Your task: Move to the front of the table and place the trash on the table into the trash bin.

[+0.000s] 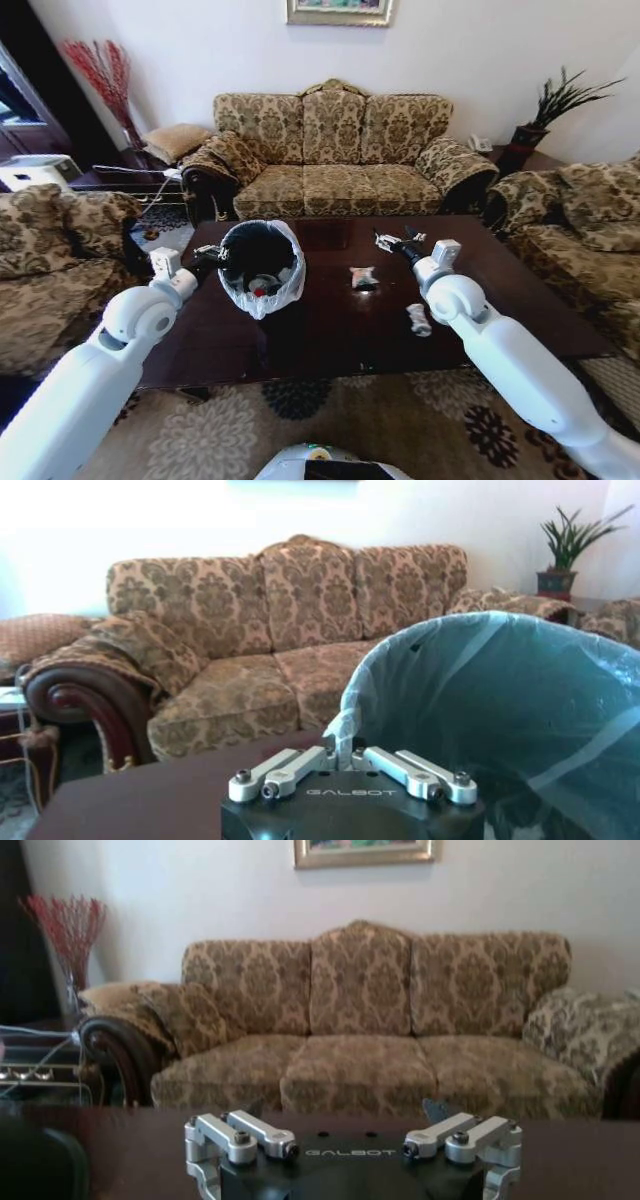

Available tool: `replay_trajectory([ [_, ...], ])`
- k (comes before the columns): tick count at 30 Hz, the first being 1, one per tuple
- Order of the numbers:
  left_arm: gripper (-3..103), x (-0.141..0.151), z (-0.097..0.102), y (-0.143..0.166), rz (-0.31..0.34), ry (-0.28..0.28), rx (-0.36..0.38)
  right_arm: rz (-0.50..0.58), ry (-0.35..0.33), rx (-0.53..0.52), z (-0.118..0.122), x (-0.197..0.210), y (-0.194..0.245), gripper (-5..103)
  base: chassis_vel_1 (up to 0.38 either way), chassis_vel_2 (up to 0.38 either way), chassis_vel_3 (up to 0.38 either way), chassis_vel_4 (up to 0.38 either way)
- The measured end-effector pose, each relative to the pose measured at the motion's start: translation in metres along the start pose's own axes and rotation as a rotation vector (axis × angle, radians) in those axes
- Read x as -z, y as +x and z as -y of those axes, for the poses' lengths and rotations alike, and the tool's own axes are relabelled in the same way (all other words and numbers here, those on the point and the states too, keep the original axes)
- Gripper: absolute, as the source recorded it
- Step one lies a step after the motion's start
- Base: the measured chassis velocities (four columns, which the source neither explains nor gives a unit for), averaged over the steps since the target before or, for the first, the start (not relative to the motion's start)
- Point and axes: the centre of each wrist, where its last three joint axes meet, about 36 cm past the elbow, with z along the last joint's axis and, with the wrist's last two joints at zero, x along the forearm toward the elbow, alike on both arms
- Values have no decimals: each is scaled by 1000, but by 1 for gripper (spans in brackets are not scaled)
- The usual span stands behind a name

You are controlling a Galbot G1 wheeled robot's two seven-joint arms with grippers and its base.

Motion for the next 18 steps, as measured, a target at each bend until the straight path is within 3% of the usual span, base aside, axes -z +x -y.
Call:
replay_trajectory([
  [5,1,3,-2,1,10,-5,12,-95,-46,-7,-11,-43,-26,100,-109,-147,79,88],
  [13,1,5,-1,0,8,-14,13,-189,-128,13,-26,-85,-66,100,45,50,-6,-10],
  [18,1,4,0,0,7,-13,6,-235,-125,0,-34,-107,-77,100,11,16,2,-3],
])
